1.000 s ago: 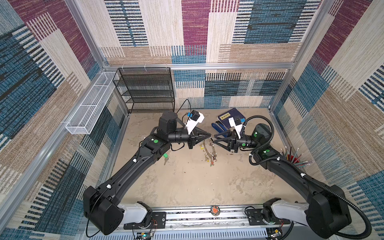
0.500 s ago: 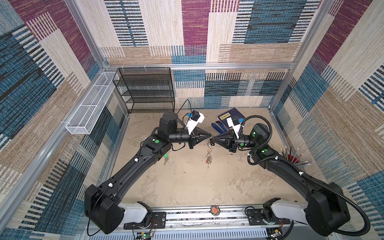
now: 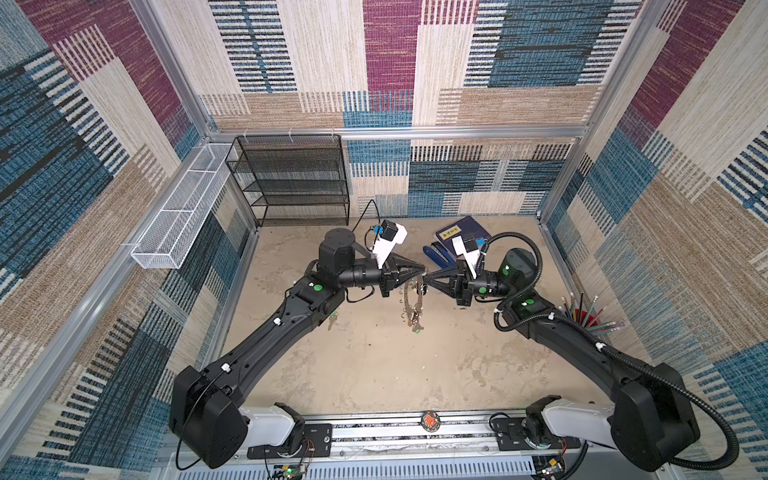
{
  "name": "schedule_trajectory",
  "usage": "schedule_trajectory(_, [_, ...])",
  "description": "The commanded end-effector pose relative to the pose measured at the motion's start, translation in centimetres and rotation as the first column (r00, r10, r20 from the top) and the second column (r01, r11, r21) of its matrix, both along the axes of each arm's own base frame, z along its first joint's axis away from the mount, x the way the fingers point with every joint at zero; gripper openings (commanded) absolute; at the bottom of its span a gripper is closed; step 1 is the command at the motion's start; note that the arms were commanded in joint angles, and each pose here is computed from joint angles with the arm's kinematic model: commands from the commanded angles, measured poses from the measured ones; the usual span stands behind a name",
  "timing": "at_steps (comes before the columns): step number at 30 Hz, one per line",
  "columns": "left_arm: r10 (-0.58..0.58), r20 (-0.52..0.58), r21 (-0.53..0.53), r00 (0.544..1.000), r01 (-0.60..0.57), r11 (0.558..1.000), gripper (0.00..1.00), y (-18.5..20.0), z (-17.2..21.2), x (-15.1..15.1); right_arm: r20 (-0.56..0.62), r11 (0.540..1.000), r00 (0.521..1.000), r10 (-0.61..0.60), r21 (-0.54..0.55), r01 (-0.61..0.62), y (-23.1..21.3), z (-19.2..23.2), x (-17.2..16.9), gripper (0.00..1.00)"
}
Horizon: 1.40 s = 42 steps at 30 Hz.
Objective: Put the keys on the keyring
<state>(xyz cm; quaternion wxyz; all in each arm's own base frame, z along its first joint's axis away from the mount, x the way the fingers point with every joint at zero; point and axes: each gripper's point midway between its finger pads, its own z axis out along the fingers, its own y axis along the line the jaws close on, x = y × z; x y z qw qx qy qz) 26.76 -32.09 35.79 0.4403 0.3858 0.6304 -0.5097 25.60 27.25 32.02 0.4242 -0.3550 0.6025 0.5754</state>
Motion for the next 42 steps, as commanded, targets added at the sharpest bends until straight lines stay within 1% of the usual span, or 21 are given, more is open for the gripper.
schedule_trajectory(1, [0.006, 0.052, -0.091, 0.999, -0.001, 0.996, 0.0, -0.2, 2.3, 0.1, 0.021, 1.0, 1.0, 0.02, 0.01, -0.02, 0.4, 0.6, -0.2, 0.0])
schedule_trajectory(8, [0.006, 0.026, -0.109, 1.0, -0.003, 0.994, 0.0, -0.7, 1.3, 0.0, 0.027, 1.0, 0.999, 0.017, 0.021, -0.018, 0.8, 1.0, 0.2, 0.02])
schedule_trajectory(9, [0.008, 0.022, -0.114, 1.0, -0.005, 0.993, 0.0, -0.7, 1.2, 0.0, 0.027, 1.0, 1.0, 0.012, 0.023, -0.013, 0.8, 1.1, 0.3, 0.04])
schedule_trajectory(11, [0.012, 0.014, -0.118, 1.0, -0.01, 0.993, 0.0, -0.7, 1.0, 0.1, 0.021, 1.0, 1.0, 0.005, 0.023, -0.005, 0.8, 1.1, 0.4, 0.06])
schedule_trajectory(12, [0.014, 0.011, -0.119, 1.0, -0.013, 0.993, 0.0, -0.7, 0.8, 0.2, 0.02, 1.0, 1.0, -0.001, 0.023, 0.001, 0.7, 1.1, 0.5, 0.09])
schedule_trajectory(13, [0.015, 0.01, -0.12, 1.0, -0.014, 0.993, 0.0, -0.7, 0.8, 0.2, 0.015, 1.0, 1.0, -0.01, 0.021, 0.01, 0.7, 1.0, 0.6, 0.16])
schedule_trajectory(15, [0.015, 0.008, -0.121, 1.0, -0.014, 0.993, 0.0, -0.7, 0.6, 0.2, 0.007, 1.0, 1.0, -0.025, 0.013, 0.025, 0.6, 0.7, 0.7, 0.2])
schedule_trajectory(16, [0.017, 0.006, -0.124, 1.0, -0.016, 0.992, 0.0, -0.7, 0.6, 0.2, 0.006, 0.999, 0.999, -0.042, 0.006, 0.042, 0.5, 0.7, 0.9, 0.24])
schedule_trajectory(24, [0.014, -0.001, -0.133, 1.0, -0.014, 0.991, 0.0, -0.9, 0.1, 0.4, -0.012, 0.986, 0.987, -0.161, -0.047, 0.16, -1.7, 0.0, 1.6, 0.36])
schedule_trajectory(26, [0.01, -0.001, -0.138, 1.0, -0.01, 0.99, 0.0, -1.0, 0.1, 0.5, -0.014, 0.981, 0.982, -0.189, -0.052, 0.188, -2.6, 0.1, 1.6, 0.38])
schedule_trajectory(30, [-0.014, -0.006, -0.153, 1.0, 0.012, 0.988, 0.0, -1.1, 0.2, 0.2, 0.003, 0.973, 0.974, -0.228, -0.042, 0.227, -3.9, 1.0, 1.4, 0.47])
schedule_trajectory(33, [-0.045, -0.001, -0.172, 0.999, 0.045, 0.984, 0.0, -1.1, 0.4, -0.4, 0.017, 0.977, 0.977, -0.213, -0.023, 0.214, -4.1, 2.0, 1.2, 0.51])
schedule_trajectory(37, [-0.08, 0.009, -0.205, 0.997, 0.08, 0.976, 0.0, -1.1, 0.8, -1.0, 0.017, 0.988, 0.988, -0.156, 0.007, 0.156, -3.5, 2.9, 1.0, 0.55])
schedule_trajectory(40, [-0.087, 0.011, -0.226, 0.996, 0.087, 0.97, 0.0, -1.1, 1.0, -1.2, 0.014, 0.992, 0.992, -0.123, 0.018, 0.123, -3.2, 3.1, 0.9, 0.55])
schedule_trajectory(42, [-0.091, 0.011, -0.237, 0.996, 0.091, 0.967, 0.0, -1.0, 1.2, -1.2, 0.014, 0.994, 0.994, -0.106, 0.023, 0.106, -3.1, 3.1, 1.0, 0.53])
